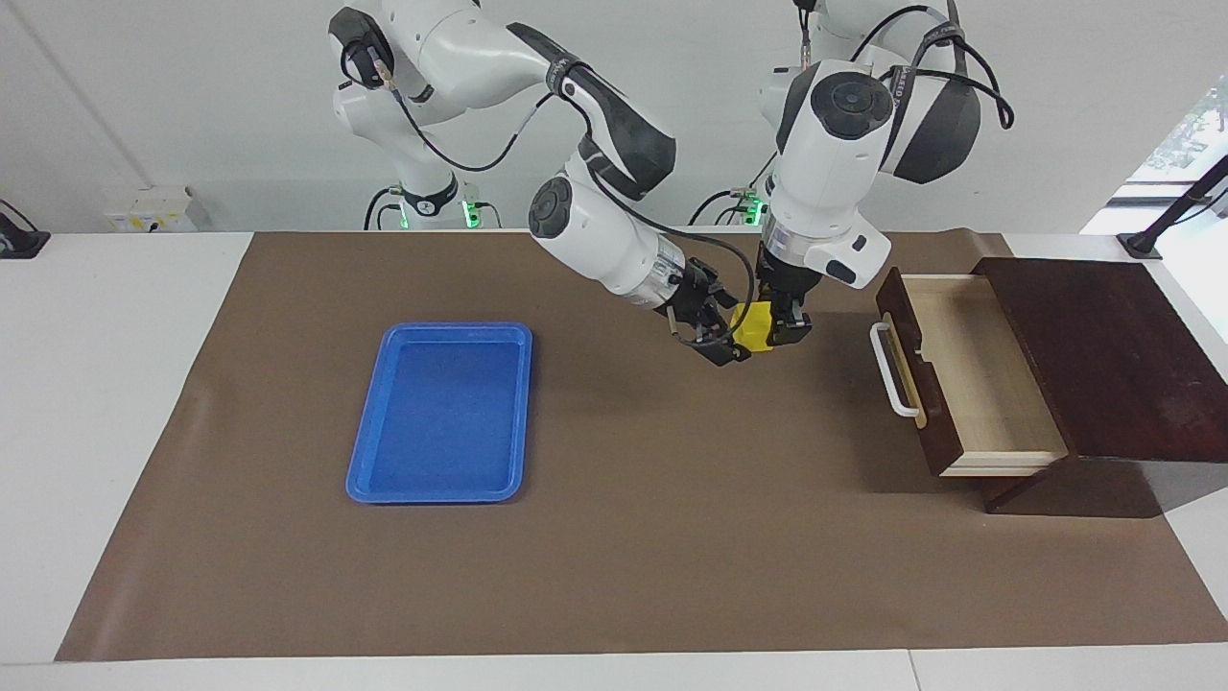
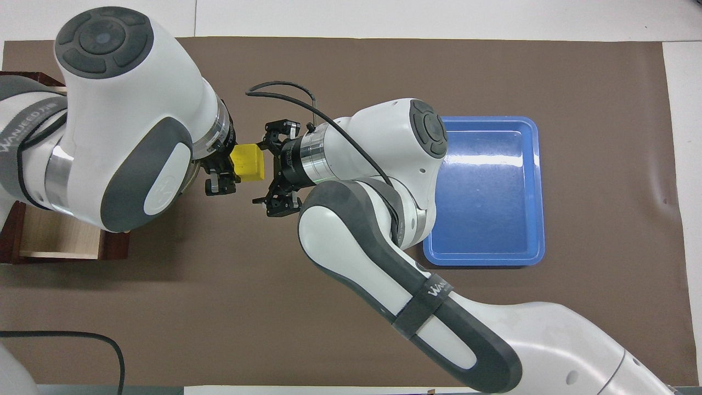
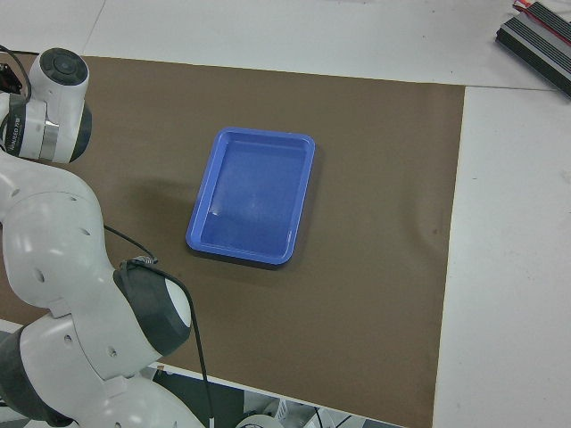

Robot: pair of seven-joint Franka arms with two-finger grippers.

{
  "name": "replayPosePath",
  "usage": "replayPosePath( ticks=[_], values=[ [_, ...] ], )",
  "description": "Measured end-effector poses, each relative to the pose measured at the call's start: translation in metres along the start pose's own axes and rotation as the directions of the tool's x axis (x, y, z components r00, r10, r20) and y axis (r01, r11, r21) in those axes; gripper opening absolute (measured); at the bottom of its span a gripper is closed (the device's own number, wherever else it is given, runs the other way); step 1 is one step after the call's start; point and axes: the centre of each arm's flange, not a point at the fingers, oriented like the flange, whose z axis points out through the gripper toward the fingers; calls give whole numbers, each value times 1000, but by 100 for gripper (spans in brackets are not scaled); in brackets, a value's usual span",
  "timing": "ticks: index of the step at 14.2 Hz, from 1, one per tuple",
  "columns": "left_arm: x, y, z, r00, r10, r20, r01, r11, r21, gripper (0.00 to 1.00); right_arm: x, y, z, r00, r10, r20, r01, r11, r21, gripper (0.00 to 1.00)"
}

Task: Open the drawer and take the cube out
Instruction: 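Close the right gripper on the yellow cube held by the left gripper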

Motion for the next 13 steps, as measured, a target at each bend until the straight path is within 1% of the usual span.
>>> replayPosePath(
  ticks=[3,9,10,11,12,13],
  values=[
    [0,0,0,1000,1,-1,-1,1000,3,55,-7,1,1,1000,-3,-7,3,1000,4,100],
    [0,0,0,1000,0,0,0,1000,1,55,-8,0,1,1000,-16,-16,16,1000,7,100],
    [0,-1,0,1000,1,-1,-1,1000,3,55,-8,-1,0,1000,-17,-17,17,1000,12,94],
    [0,-1,0,1000,1,-2,-1,1000,5,55,-8,-3,-1,1000,-18,-18,19,1000,18,85],
    [0,-1,1,1000,1,-3,-1,1000,9,55,-8,-5,-3,1000,-19,-20,19,999,25,70],
    [-1,-2,1,1000,2,-4,-2,1000,12,55,-8,-7,-4,1000,-20,-21,20,999,32,64]
  ],
)
